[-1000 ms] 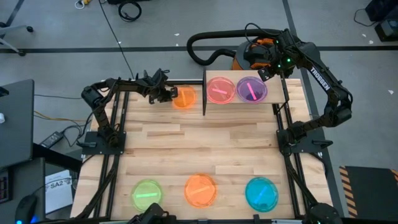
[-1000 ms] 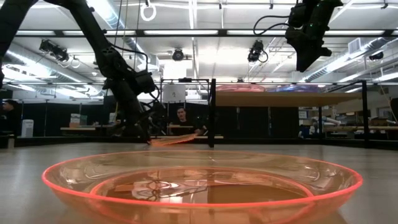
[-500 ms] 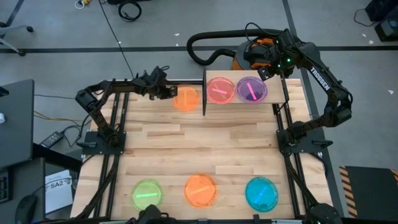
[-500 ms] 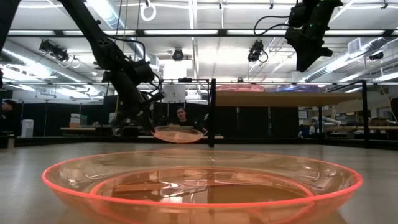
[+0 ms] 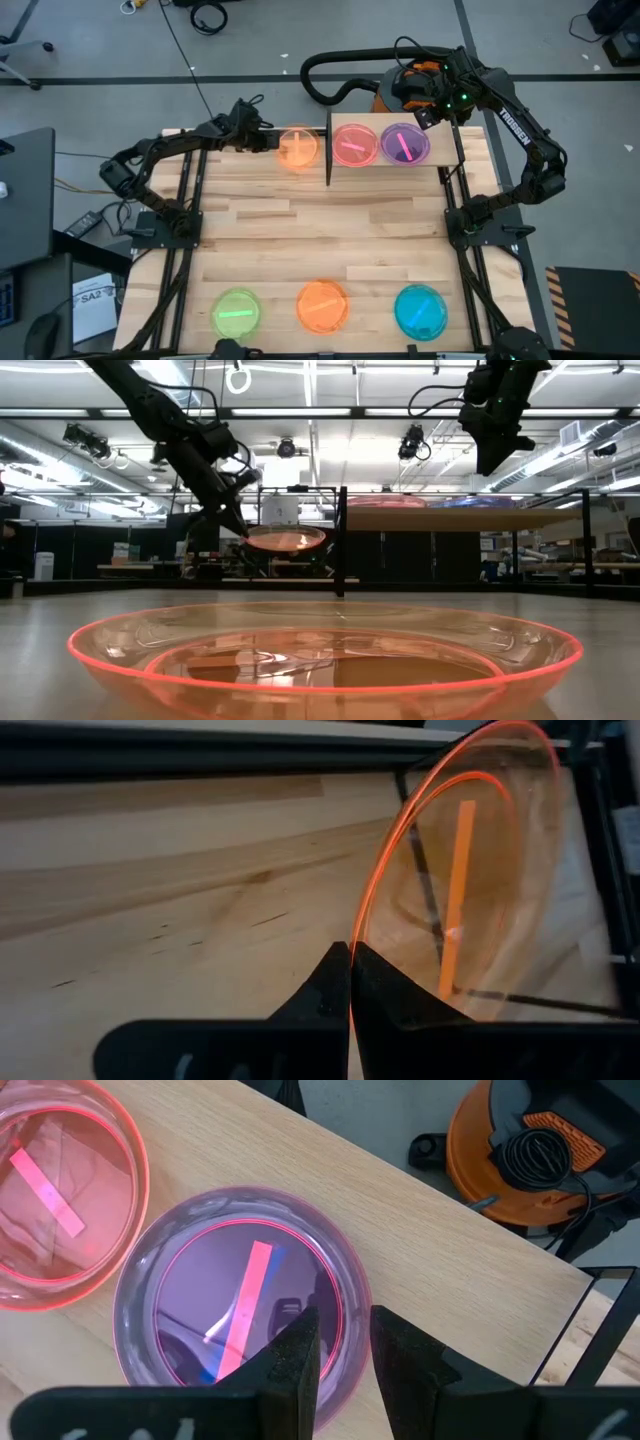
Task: Place and stack plates onto a shelf
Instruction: Stack the top orange plate on top of the pink plate on the shelf
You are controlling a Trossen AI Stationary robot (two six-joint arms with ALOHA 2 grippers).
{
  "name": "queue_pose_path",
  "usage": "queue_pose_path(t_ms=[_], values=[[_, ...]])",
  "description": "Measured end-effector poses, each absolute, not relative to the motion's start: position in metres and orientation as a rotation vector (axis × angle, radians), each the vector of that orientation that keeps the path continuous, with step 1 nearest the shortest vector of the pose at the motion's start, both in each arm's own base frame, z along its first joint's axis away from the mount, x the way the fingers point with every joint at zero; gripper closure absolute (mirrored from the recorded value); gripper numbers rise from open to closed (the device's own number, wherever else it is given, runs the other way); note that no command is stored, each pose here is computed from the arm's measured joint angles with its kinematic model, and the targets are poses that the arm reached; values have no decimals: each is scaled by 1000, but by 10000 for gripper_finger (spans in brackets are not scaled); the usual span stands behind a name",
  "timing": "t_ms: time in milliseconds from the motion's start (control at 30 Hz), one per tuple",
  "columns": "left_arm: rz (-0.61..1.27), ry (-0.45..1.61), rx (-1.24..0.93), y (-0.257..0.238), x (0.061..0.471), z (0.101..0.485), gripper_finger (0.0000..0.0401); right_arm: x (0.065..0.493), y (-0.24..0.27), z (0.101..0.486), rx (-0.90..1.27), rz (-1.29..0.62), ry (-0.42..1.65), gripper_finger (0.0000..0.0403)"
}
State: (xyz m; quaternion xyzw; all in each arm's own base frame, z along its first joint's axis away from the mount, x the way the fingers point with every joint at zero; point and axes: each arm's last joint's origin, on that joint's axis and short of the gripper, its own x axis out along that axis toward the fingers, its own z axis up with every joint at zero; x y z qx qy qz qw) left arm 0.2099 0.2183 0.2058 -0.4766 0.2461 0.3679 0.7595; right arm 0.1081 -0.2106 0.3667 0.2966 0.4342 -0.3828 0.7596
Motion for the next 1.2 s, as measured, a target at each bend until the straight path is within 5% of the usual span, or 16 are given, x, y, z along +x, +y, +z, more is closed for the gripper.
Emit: queue_pose_path(t_ms=[667,1200], values=[[715,559,-907,157,169,274,397,165,-181,373,606,-511,834,305],[512,571,-842,106,183,292,394,239,-124,394,556,-278,587,305]])
